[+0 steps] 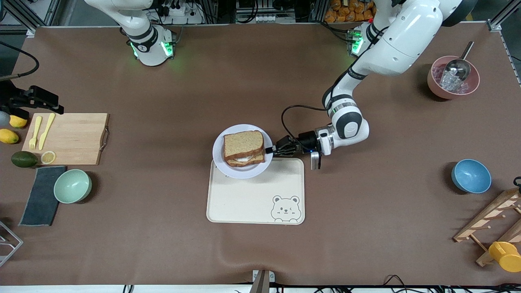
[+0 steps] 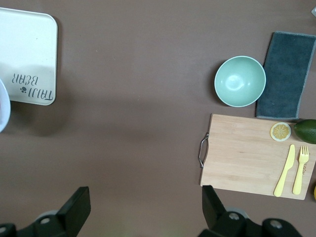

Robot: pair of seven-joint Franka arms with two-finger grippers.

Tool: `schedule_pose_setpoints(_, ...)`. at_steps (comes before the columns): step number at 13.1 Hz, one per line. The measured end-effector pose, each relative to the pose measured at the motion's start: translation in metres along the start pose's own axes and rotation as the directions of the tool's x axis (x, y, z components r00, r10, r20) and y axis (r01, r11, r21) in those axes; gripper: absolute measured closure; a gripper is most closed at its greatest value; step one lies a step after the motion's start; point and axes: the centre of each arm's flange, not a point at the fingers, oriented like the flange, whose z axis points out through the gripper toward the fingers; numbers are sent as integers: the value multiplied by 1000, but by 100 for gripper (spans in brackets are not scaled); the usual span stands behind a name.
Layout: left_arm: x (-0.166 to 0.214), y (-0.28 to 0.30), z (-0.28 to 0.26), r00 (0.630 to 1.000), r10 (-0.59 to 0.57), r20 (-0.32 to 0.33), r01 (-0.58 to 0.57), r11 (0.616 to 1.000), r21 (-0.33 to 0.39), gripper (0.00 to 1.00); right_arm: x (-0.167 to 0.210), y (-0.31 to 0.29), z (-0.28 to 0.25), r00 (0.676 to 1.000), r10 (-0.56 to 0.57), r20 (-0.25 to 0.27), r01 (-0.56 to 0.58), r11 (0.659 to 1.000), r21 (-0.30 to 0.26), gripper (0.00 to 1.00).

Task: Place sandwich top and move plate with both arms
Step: 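Slide the plate onto the bear tray with the left gripper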

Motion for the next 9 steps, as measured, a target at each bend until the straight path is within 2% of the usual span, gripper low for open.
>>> schedule_pose_setpoints(5, 33, 5, 3, 997, -36, -71, 42, 996, 75, 95, 1, 0, 2, 1000, 0, 3, 0, 1000, 0, 0)
schedule_pose_setpoints(9, 51, -5, 4, 992, -68, -109, 78, 993, 90, 95, 3, 1, 6, 1000, 0, 9, 0, 1000, 2, 0)
